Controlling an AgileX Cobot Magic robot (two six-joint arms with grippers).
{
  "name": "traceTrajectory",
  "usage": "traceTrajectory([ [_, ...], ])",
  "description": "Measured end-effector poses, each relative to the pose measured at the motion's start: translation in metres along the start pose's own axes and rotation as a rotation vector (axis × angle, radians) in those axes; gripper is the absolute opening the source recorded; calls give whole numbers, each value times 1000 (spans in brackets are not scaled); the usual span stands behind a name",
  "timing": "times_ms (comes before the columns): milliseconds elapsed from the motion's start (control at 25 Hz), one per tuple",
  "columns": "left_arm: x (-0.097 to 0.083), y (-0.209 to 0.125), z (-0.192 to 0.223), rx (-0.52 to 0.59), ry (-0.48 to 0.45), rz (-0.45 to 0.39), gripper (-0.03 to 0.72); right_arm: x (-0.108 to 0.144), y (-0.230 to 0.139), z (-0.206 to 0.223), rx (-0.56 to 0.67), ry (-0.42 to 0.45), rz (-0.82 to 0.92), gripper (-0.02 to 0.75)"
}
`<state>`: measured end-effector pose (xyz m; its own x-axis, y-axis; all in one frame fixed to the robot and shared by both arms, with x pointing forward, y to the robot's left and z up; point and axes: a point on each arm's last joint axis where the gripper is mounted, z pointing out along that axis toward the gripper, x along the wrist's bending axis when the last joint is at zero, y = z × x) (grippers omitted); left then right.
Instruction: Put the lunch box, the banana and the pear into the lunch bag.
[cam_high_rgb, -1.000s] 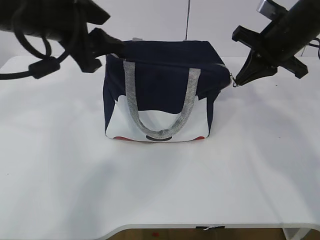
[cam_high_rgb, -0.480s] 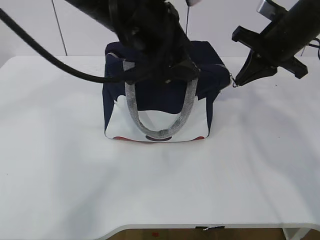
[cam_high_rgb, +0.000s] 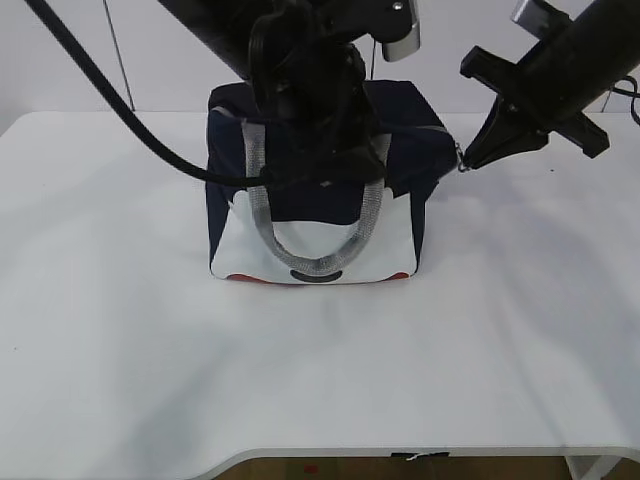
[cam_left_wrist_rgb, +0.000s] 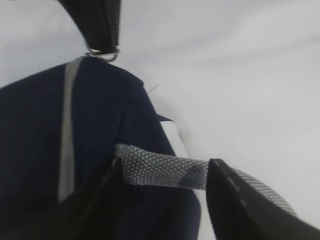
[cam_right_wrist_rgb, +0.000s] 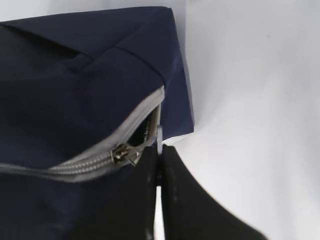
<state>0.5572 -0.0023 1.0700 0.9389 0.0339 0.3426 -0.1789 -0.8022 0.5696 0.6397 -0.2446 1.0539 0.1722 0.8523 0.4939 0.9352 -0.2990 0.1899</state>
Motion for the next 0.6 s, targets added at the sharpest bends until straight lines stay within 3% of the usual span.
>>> traceTrajectory([
  [200, 5, -1, 0, 12, 56, 37, 344, 0, 0, 0, 2, 2, -5, 6],
  [600, 13, 7, -7, -16, 103, 38, 356, 0, -1, 0, 8, 1, -18, 6],
])
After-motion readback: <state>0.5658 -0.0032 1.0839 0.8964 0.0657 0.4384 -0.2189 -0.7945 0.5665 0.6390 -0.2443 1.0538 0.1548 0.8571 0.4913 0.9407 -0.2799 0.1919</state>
